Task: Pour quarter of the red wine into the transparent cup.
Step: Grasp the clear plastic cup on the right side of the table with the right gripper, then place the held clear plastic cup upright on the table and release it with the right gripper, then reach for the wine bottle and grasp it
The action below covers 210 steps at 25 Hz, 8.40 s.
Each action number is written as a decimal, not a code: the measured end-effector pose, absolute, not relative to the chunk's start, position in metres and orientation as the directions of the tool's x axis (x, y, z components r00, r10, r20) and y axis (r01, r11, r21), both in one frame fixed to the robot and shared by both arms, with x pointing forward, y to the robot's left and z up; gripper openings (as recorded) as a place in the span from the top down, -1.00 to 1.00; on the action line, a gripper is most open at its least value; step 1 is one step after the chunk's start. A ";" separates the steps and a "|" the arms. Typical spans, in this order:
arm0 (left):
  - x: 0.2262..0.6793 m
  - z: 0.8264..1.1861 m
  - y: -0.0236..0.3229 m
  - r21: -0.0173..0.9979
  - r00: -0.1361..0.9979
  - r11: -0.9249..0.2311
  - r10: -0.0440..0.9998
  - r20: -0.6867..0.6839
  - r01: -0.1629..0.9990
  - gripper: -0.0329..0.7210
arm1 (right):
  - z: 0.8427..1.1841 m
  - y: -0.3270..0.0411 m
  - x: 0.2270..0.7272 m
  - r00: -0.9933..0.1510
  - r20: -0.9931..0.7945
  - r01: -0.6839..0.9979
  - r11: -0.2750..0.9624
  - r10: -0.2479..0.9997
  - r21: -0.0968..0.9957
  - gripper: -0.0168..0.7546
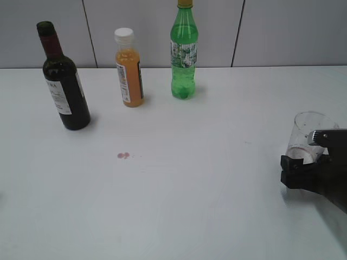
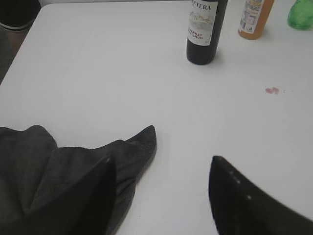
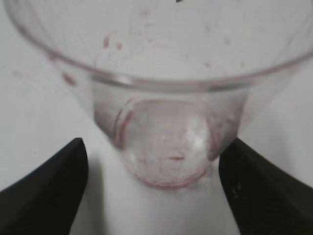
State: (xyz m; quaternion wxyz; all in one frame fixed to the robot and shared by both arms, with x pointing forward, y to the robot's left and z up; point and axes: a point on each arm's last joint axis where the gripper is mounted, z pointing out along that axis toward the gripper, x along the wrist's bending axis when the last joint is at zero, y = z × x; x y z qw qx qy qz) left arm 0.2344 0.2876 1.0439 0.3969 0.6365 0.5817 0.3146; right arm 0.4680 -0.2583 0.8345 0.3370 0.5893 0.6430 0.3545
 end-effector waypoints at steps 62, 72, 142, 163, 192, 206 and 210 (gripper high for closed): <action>0.234 1.044 0.288 0.871 0.125 -0.008 0.990 -0.061 0.491 -0.30 | 0.861 -0.199 0.515 -0.696 -0.067 0.138 0.224 0.715 0.965 -0.45; 0.234 1.044 0.288 0.871 0.125 -0.008 0.990 -0.061 0.491 -0.30 | 0.877 -0.143 0.538 -0.946 -0.126 -0.062 0.213 0.300 0.975 -0.45; 0.234 1.044 0.288 0.871 0.125 -0.008 0.990 -0.061 0.491 -0.30 | 0.959 -0.194 0.606 -0.772 -0.261 0.181 0.594 0.579 0.783 -0.59; 0.234 1.044 0.288 0.871 0.126 -0.008 0.990 -0.062 0.491 -0.30 | 1.050 -0.286 0.610 0.044 -0.312 0.801 0.153 0.949 0.579 -0.58; 0.234 1.044 0.288 0.871 0.126 -0.008 0.990 -0.062 0.491 -0.30 | 1.062 -0.302 0.389 -0.026 0.078 0.953 0.001 0.997 0.303 -0.57; 0.234 1.044 0.288 0.871 0.126 -0.008 0.990 -0.062 0.491 -0.30 | 1.040 -0.296 0.323 -0.028 0.059 0.832 -0.010 0.998 0.554 -0.56; 0.234 1.044 0.288 0.871 0.126 -0.008 0.990 -0.062 0.491 -0.30 | 1.043 -0.294 0.310 -0.032 0.053 0.789 -0.007 0.998 0.615 -0.56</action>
